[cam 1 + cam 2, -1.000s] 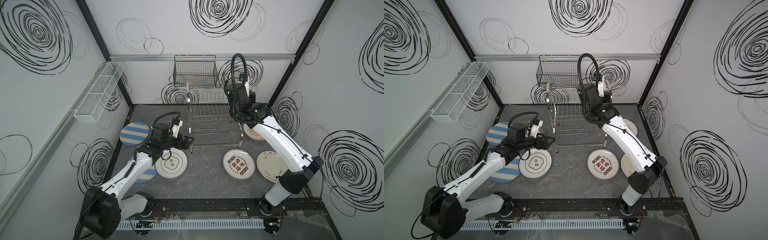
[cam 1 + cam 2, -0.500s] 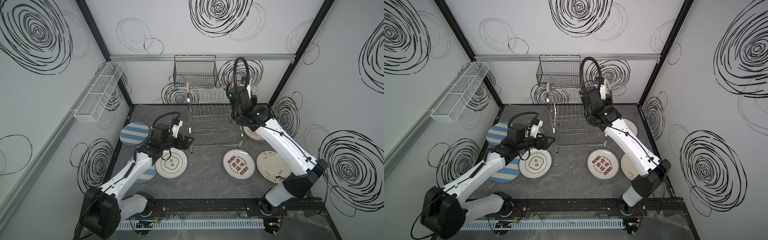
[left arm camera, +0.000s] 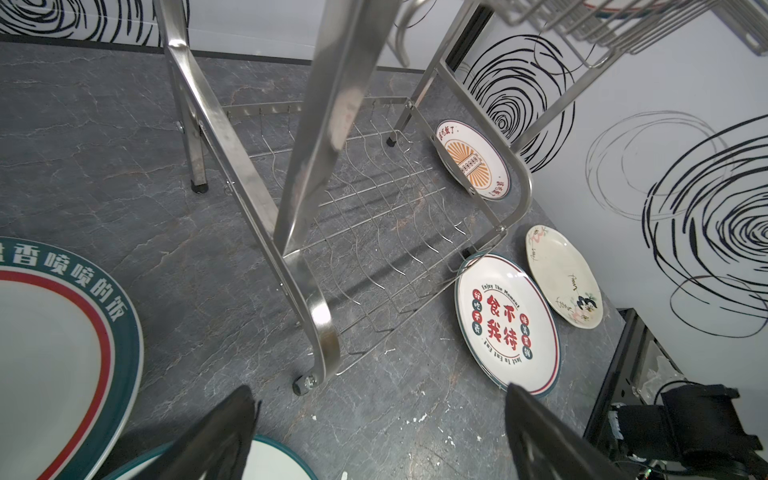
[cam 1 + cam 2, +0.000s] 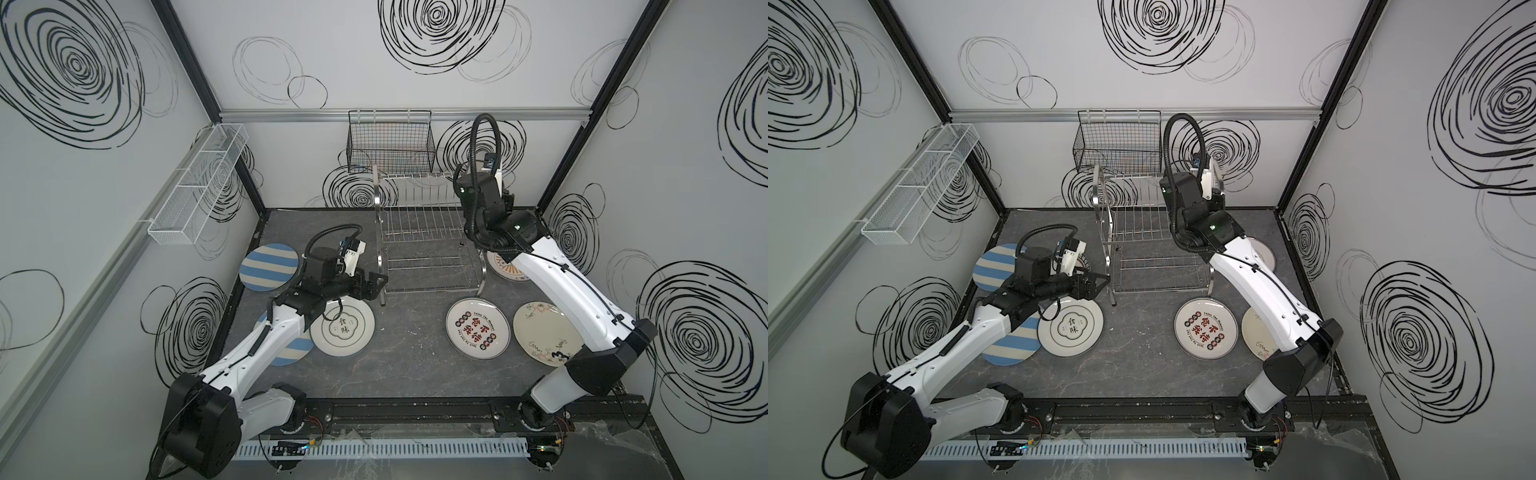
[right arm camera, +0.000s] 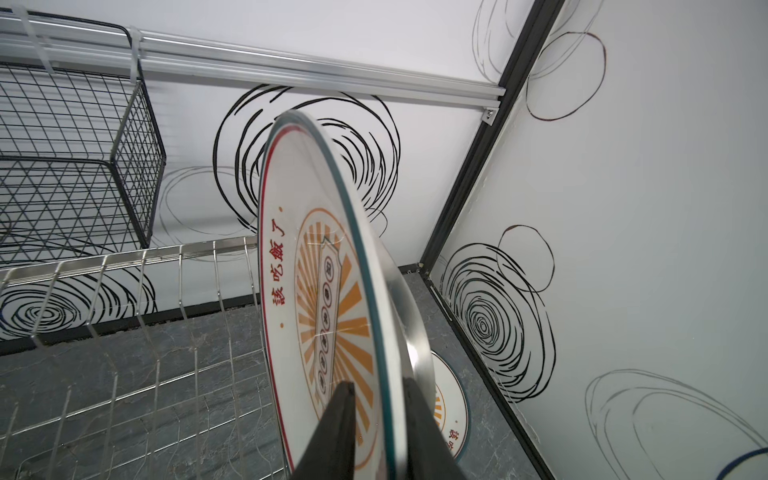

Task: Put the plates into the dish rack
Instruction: 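Carry the plate over the rack and lower it into a slot, then open the right gripper and withdraw it from the standing plate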

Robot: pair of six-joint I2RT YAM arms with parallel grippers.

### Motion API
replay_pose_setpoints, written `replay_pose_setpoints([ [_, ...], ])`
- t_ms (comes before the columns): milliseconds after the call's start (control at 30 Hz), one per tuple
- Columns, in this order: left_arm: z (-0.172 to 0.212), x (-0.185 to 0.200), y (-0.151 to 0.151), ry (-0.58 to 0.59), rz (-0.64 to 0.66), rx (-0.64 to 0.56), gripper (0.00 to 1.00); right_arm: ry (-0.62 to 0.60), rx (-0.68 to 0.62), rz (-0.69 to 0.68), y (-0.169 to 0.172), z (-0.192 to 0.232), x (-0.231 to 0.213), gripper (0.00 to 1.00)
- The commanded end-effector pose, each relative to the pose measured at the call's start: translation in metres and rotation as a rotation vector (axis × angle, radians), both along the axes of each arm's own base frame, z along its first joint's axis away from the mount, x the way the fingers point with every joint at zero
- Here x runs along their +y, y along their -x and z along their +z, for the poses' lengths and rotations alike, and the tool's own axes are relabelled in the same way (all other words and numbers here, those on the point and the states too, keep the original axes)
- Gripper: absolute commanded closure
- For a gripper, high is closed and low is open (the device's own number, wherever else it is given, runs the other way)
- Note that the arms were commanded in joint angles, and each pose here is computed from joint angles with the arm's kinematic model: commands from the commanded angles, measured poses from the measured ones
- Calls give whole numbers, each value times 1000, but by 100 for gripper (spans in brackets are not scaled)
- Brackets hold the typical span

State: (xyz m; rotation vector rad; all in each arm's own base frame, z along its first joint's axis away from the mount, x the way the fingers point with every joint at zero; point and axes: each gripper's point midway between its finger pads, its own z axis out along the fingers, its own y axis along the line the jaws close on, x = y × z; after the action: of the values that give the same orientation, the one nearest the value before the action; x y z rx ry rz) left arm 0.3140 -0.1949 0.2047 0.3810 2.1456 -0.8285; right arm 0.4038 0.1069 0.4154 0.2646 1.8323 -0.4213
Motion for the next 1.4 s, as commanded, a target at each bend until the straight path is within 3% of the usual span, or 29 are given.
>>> replay_pose_setpoints([
  [0, 9, -1, 1, 14, -14, -46, 4, -34, -33, -2, 8, 16, -5, 75],
  [267, 9, 0, 0, 16, -11, -46, 4, -36, -36, 29, 9, 27, -1, 68],
  [667, 11, 4, -2, 14, 3, -50, 4, -79, -79, 145, 16, 57, 14, 46],
  [900, 12, 7, -4, 11, 16, -53, 4, -125, -138, 254, 28, 88, 18, 37],
  [1133, 13, 7, -5, 16, 24, -53, 4, -152, -138, 304, 48, 93, 4, 29],
  [1367, 15, 6, -7, 59, 45, -40, 4, -223, -57, 547, 89, 58, 11, 21],
])
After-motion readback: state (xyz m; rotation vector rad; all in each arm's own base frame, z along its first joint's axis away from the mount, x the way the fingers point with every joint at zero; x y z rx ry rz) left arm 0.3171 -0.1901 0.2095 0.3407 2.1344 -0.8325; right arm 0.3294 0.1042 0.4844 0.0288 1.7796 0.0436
